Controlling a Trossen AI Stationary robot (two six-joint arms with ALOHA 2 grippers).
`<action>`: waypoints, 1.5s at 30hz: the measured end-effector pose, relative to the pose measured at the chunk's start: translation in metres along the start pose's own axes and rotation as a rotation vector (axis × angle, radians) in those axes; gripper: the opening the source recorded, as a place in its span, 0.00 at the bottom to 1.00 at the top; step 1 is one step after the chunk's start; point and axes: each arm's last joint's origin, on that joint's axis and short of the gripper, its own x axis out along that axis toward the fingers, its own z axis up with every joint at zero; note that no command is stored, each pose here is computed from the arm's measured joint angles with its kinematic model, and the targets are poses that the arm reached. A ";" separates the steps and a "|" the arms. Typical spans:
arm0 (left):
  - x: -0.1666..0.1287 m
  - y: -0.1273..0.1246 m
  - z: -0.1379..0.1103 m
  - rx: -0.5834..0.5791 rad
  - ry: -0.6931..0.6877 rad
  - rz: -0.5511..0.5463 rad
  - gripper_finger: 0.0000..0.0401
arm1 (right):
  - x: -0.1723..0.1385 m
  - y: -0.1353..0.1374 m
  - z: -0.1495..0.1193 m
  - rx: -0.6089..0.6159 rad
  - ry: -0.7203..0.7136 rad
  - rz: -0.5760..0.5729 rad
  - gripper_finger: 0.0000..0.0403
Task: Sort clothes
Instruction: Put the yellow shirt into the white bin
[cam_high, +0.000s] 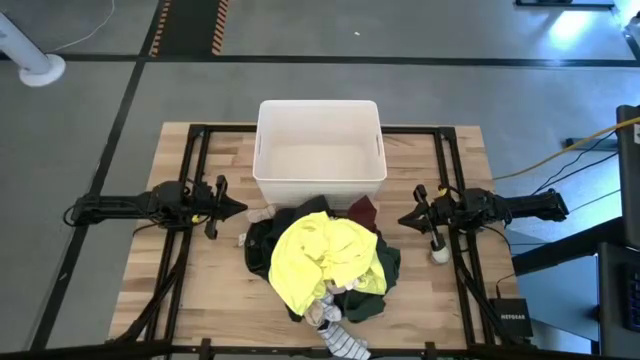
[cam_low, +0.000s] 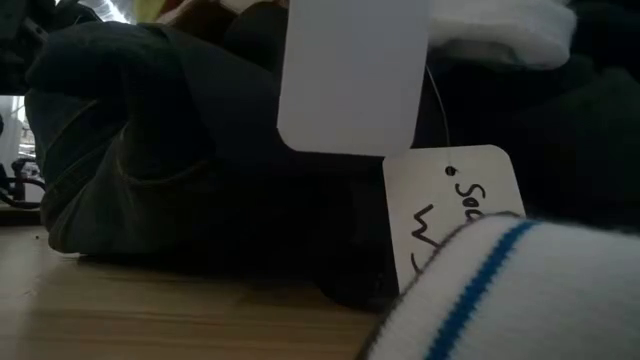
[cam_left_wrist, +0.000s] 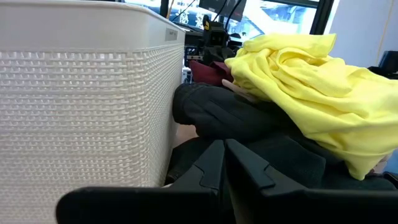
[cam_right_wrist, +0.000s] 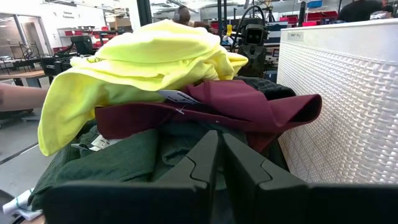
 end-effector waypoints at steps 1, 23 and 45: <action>0.000 0.000 0.000 0.009 0.000 0.000 0.03 | 0.000 0.000 0.000 0.000 0.000 0.000 0.10; -0.007 -0.005 0.037 -0.125 -0.386 -0.073 0.03 | 0.000 0.000 0.000 0.000 0.000 0.000 0.10; 0.090 -0.071 0.213 0.263 -0.138 -0.180 0.00 | 0.000 0.000 0.000 0.000 0.000 0.000 0.10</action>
